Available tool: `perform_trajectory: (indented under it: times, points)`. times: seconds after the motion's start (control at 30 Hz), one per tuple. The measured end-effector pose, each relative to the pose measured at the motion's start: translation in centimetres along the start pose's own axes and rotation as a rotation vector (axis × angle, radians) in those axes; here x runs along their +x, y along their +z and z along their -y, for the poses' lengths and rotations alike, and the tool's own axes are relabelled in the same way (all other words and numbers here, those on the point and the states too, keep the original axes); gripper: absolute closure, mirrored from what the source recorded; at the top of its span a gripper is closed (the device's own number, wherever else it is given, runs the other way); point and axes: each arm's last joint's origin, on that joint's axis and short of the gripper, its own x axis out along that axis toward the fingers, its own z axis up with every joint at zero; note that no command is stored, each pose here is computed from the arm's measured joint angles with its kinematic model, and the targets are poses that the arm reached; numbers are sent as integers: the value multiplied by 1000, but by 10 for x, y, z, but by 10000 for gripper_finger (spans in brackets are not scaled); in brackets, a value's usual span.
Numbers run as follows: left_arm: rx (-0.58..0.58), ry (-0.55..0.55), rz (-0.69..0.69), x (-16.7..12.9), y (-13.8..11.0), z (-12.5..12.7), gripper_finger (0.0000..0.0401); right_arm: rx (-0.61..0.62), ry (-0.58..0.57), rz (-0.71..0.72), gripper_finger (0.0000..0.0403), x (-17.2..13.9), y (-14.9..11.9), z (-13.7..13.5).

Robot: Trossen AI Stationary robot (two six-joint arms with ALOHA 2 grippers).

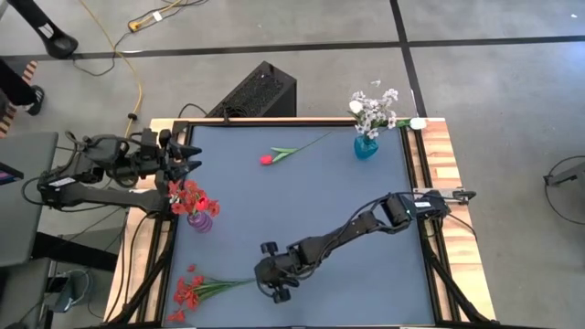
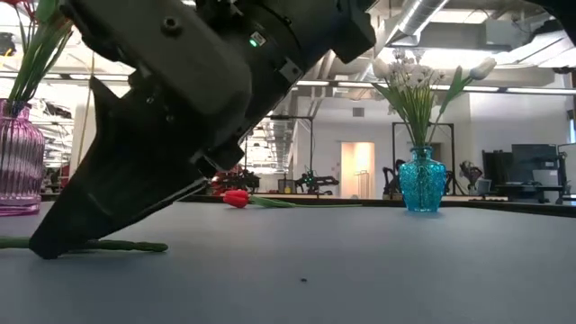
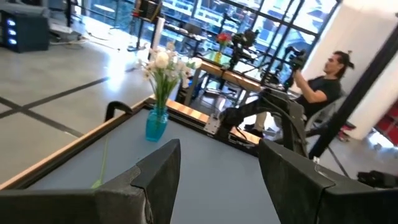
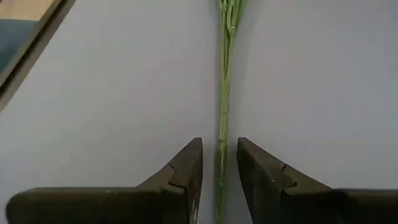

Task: Sort flowers into vase by color
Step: Put the red flowers into the purple vase

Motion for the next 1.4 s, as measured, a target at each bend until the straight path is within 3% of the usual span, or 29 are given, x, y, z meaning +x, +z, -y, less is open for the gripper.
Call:
perform_trajectory:
  times: [0.17, 0.3, 0.37, 0.57, 0.8, 0.93, 1.07, 1.17, 1.23, 1.4]
  points:
    - [-10, 23, 11, 0, 0, -1, 197, -22, -78, 1, 304, 0, -2, -12]
    - [-39, 19, 22, 0, 1, 0, 197, -49, -94, 5, 372, -1, -3, -17]
    - [-55, 11, 35, 0, 3, 0, 197, -55, -96, 9, 387, -1, -2, -16]
    - [-49, -41, 88, -1, 9, 3, 197, -67, -85, -30, 387, -9, 2, 5]
    - [3, -118, 137, -2, 15, 7, 197, -78, -94, -140, 387, -35, 9, 53]
    - [26, -151, 119, -2, 14, 8, 197, -29, -159, -223, 387, -62, -13, 96]
    - [58, -159, 109, -2, 13, 8, 197, 72, -250, -156, 387, -109, -33, 146]
    - [71, -159, 110, -2, 13, 8, 197, 136, -243, -133, 387, -135, -48, 171]
    - [80, -164, 108, -2, 13, 8, 197, 153, -172, -105, 376, -143, -53, 175]
    - [125, -170, 108, -2, 13, 8, 197, 84, -64, 94, 319, -137, -34, 155]
